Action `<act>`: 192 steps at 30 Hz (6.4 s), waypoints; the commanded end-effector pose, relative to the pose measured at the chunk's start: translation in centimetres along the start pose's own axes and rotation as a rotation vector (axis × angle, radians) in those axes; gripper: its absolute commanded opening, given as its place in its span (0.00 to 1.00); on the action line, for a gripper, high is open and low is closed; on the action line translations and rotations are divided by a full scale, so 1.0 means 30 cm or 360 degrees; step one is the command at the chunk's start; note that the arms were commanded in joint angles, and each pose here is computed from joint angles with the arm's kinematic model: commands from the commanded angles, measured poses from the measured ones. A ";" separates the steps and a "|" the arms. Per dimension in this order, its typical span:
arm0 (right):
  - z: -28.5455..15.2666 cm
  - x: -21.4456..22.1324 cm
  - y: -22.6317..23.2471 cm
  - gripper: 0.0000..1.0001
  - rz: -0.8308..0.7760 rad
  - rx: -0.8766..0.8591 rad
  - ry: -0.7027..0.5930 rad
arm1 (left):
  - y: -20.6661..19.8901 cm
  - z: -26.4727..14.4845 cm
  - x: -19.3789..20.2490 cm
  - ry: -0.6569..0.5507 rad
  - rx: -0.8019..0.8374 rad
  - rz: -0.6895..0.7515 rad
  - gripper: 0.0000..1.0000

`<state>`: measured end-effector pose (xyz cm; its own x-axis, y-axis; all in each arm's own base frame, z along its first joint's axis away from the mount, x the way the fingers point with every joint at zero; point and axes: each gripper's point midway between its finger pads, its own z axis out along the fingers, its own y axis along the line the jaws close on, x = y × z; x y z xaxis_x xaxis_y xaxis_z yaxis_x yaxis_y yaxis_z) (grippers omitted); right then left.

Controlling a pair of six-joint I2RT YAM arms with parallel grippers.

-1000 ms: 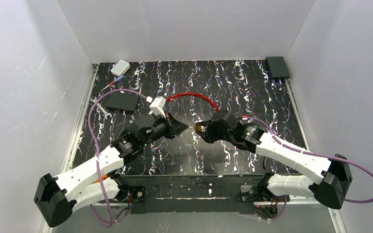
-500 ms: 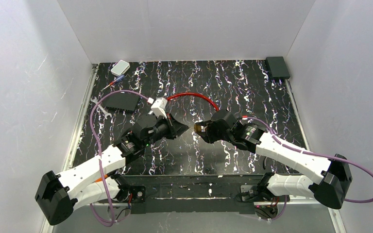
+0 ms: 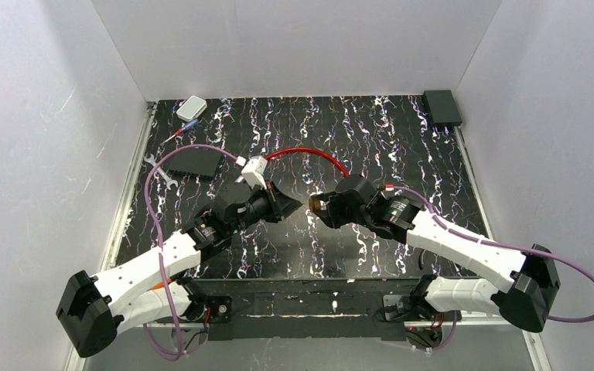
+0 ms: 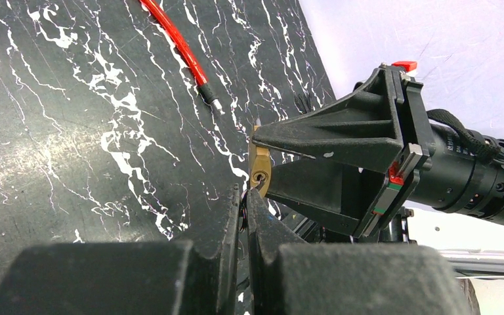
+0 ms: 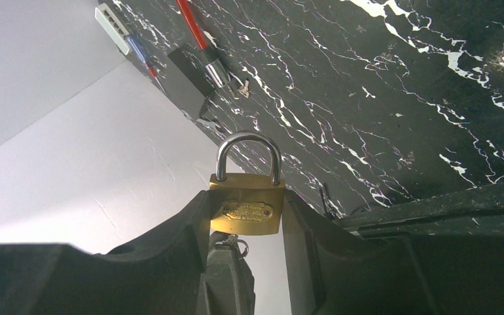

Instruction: Unlock with the key

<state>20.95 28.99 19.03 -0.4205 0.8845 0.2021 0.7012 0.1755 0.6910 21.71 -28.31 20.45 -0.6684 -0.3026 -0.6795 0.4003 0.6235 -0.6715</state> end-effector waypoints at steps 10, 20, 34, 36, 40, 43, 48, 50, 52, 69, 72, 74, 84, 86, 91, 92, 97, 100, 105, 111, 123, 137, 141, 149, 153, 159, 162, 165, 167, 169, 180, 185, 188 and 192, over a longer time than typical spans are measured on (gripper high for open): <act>-0.017 0.016 0.080 0.01 0.0171 -0.0095 0.0024 | -0.010 0.010 0.002 -0.0019 0.0006 -0.0008 0.00; -0.014 0.020 0.078 0.01 0.0164 -0.0090 0.0031 | -0.003 0.019 0.004 -0.0033 -0.0023 -0.0017 0.00; -0.023 0.014 0.081 0.01 0.0162 -0.0108 0.0026 | 0.036 0.015 -0.010 -0.0097 -0.0100 -0.0008 0.00; -0.020 0.015 0.078 0.01 0.0161 -0.0104 0.0029 | 0.032 0.017 -0.009 -0.0091 -0.0093 -0.0015 0.00; -0.012 0.016 0.075 0.01 0.0159 -0.0096 0.0025 | 0.027 0.020 -0.006 -0.0080 -0.0085 -0.0022 0.00; -0.009 0.012 0.074 0.01 0.0157 -0.0093 0.0012 | 0.016 0.015 -0.011 -0.0085 -0.0067 -0.0018 0.00; -0.004 0.004 0.076 0.01 0.0148 -0.0096 -0.0014 | 0.003 0.006 -0.015 -0.0087 -0.0040 -0.0016 0.00; -0.002 0.006 0.078 0.01 0.0140 -0.0094 -0.0016 | 0.000 0.004 -0.012 -0.0079 -0.0032 -0.0017 0.00; 0.004 0.012 0.077 0.01 0.0134 -0.0088 -0.0007 | -0.012 0.006 -0.006 -0.0065 -0.0007 -0.0014 0.00; -0.009 0.018 0.093 0.01 0.0139 -0.0112 0.0007 | 0.026 0.022 0.008 -0.0080 -0.0089 -0.0044 0.00; -0.001 0.023 0.087 0.01 0.0139 -0.0102 0.0017 | 0.014 0.030 0.002 -0.0074 -0.0078 -0.0044 0.00; 0.003 0.024 0.087 0.01 0.0140 -0.0102 0.0020 | 0.011 0.033 -0.001 -0.0075 -0.0075 -0.0044 0.00; 0.004 0.029 0.091 0.01 0.0133 -0.0099 0.0022 | 0.009 0.037 0.001 -0.0070 -0.0076 -0.0045 0.00; 0.010 0.026 0.085 0.01 0.0130 -0.0092 0.0016 | 0.002 0.033 -0.009 -0.0084 -0.0066 -0.0043 0.00; 0.011 0.015 0.079 0.01 0.0125 -0.0088 -0.0007 | -0.015 0.012 -0.034 -0.0127 -0.0042 -0.0024 0.00; 0.010 0.016 0.079 0.01 0.0125 -0.0088 -0.0005 | -0.016 0.012 -0.035 -0.0129 -0.0041 -0.0021 0.00; 0.013 0.025 0.081 0.01 0.0126 -0.0086 0.0012 | -0.008 0.022 -0.019 -0.0102 -0.0052 -0.0038 0.00; 0.013 0.029 0.084 0.01 0.0127 -0.0086 0.0019 | -0.004 0.028 -0.013 -0.0091 -0.0060 -0.0045 0.00; 0.011 0.030 0.087 0.01 0.0128 -0.0089 0.0023 | 0.001 0.037 -0.008 -0.0081 -0.0071 -0.0038 0.00; 0.004 0.030 0.090 0.01 0.0130 -0.0097 0.0026 | 0.014 0.038 -0.008 -0.0094 -0.0094 -0.0030 0.00; 0.011 0.044 0.080 0.01 0.0116 -0.0077 0.0058 | 0.019 0.041 -0.022 -0.0121 -0.0116 -0.0016 0.00; 0.018 0.039 0.062 0.01 0.0130 0.0002 0.0025 | 0.024 0.050 -0.031 -0.0142 -0.0144 -0.0021 0.00; 0.011 0.038 0.063 0.01 0.0138 0.0025 0.0012 | 0.023 0.055 -0.027 -0.0137 -0.0151 -0.0006 0.00; 0.016 0.033 0.044 0.01 0.0171 0.0081 -0.0008 | 0.010 0.061 -0.034 -0.0154 -0.0157 0.0012 0.00; 0.018 0.023 0.044 0.01 0.0205 0.0090 -0.0036 | 0.004 0.058 -0.038 -0.0171 -0.0159 0.0012 0.00; 0.017 0.013 0.049 0.01 0.0238 0.0139 -0.0097 | -0.006 0.048 -0.041 -0.0224 -0.0186 0.0022 0.00; 0.019 0.014 0.051 0.01 0.0254 0.0163 -0.0113 | -0.007 0.045 -0.041 -0.0248 -0.0204 0.0029 0.00; 0.024 0.023 0.065 0.01 0.0267 0.0150 -0.0100 | -0.008 0.041 -0.042 -0.0270 -0.0221 0.0037 0.00; 0.024 0.025 0.071 0.01 0.0267 0.0152 -0.0105 | -0.008 0.037 -0.047 -0.0293 -0.0235 0.0038 0.00; 0.027 0.029 0.075 0.01 0.0268 0.0151 -0.0102 | -0.013 0.035 -0.049 -0.0301 -0.0234 0.0037 0.00; 0.041 0.031 0.105 0.01 0.0313 0.0118 -0.0121 | -0.042 0.021 -0.036 -0.0327 -0.0217 -0.0044 0.00; 0.048 0.041 0.116 0.01 0.0322 0.0105 -0.0106 | -0.050 0.022 -0.032 -0.0322 -0.0210 -0.0060 0.00; 0.046 0.040 0.123 0.01 0.0325 0.0096 -0.0111 | -0.048 0.021 -0.027 -0.0321 -0.0215 -0.0066 0.00; 0.045 0.040 0.140 0.01 0.0338 0.0072 -0.0116 | -0.041 0.014 -0.025 -0.0335 -0.0229 -0.0093 0.00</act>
<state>22.02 29.91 17.70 -0.3903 0.9127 0.1211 0.7712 0.2522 0.5845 22.31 -28.56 18.68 -0.5584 -0.4056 -0.7237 0.2470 0.7515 -0.6118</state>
